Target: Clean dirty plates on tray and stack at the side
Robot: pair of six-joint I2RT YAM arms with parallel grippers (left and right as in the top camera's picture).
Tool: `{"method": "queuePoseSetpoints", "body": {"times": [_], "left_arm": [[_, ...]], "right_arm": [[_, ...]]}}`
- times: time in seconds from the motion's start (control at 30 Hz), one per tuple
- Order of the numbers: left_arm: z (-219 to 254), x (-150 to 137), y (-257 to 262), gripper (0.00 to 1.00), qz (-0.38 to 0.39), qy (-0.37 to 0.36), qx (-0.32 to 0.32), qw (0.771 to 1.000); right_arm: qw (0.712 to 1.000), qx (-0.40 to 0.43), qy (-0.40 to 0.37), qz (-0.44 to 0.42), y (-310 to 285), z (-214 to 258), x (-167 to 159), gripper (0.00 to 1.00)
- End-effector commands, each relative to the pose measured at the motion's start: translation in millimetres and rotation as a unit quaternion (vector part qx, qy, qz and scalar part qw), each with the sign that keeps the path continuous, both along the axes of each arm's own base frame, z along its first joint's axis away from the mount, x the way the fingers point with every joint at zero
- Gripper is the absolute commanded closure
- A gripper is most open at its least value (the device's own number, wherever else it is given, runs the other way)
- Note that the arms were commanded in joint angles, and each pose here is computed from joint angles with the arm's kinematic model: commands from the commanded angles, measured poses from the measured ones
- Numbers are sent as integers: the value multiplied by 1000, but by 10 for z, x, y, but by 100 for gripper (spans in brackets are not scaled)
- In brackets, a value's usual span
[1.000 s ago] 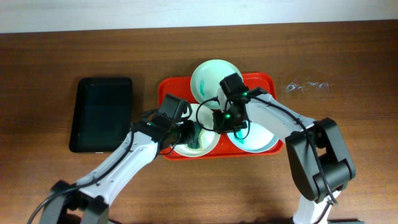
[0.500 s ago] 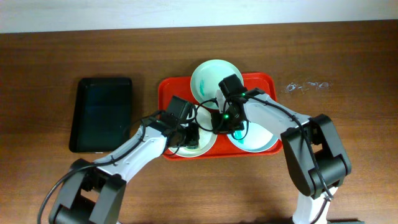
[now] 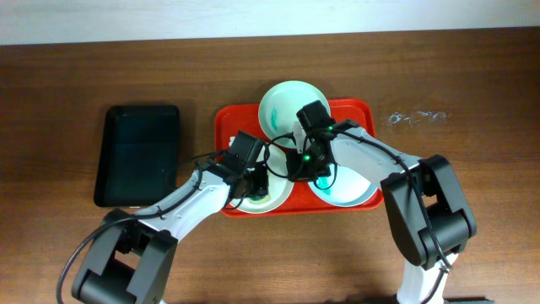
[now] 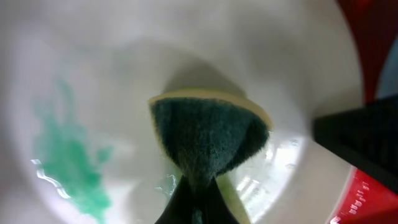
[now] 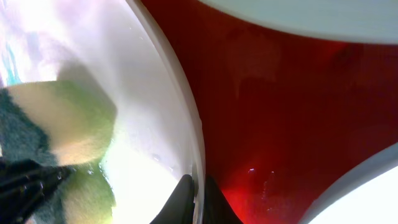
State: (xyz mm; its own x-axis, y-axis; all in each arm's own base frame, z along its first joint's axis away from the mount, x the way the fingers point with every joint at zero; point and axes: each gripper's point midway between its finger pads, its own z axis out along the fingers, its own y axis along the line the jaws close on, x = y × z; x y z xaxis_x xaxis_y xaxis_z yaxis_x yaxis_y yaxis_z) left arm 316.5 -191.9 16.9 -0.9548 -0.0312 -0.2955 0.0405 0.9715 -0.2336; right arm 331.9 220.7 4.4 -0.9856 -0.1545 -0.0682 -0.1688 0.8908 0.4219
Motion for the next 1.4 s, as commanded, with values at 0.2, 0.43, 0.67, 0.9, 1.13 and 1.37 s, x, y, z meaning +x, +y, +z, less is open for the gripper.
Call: {"method": "queuePoseSetpoints", "body": {"times": [0.2, 0.43, 0.67, 0.9, 1.13, 1.37], "left_arm": [[381, 322, 800, 100, 85, -79, 228, 967], [387, 385, 56, 100, 60, -20, 11, 998], [-149, 402, 511, 100, 98, 13, 123, 987], [120, 432, 1349, 100, 154, -6, 270, 950], [1078, 630, 1076, 100, 172, -74, 90, 978], [1173, 385, 2292, 100, 325, -14, 62, 944]], "right_arm": [[1000, -6, 14, 8, -13, -101, -71, 92], [1000, -5, 15, 8, -13, -101, -72, 92], [1000, -7, 16, 10, -18, -103, -81, 93], [1000, -6, 15, 10, -18, -103, -79, 93], [1000, -21, -11, 20, -52, 94, 13, 96], [924, -307, -226, 22, -360, 1624, 480, 96]]}}
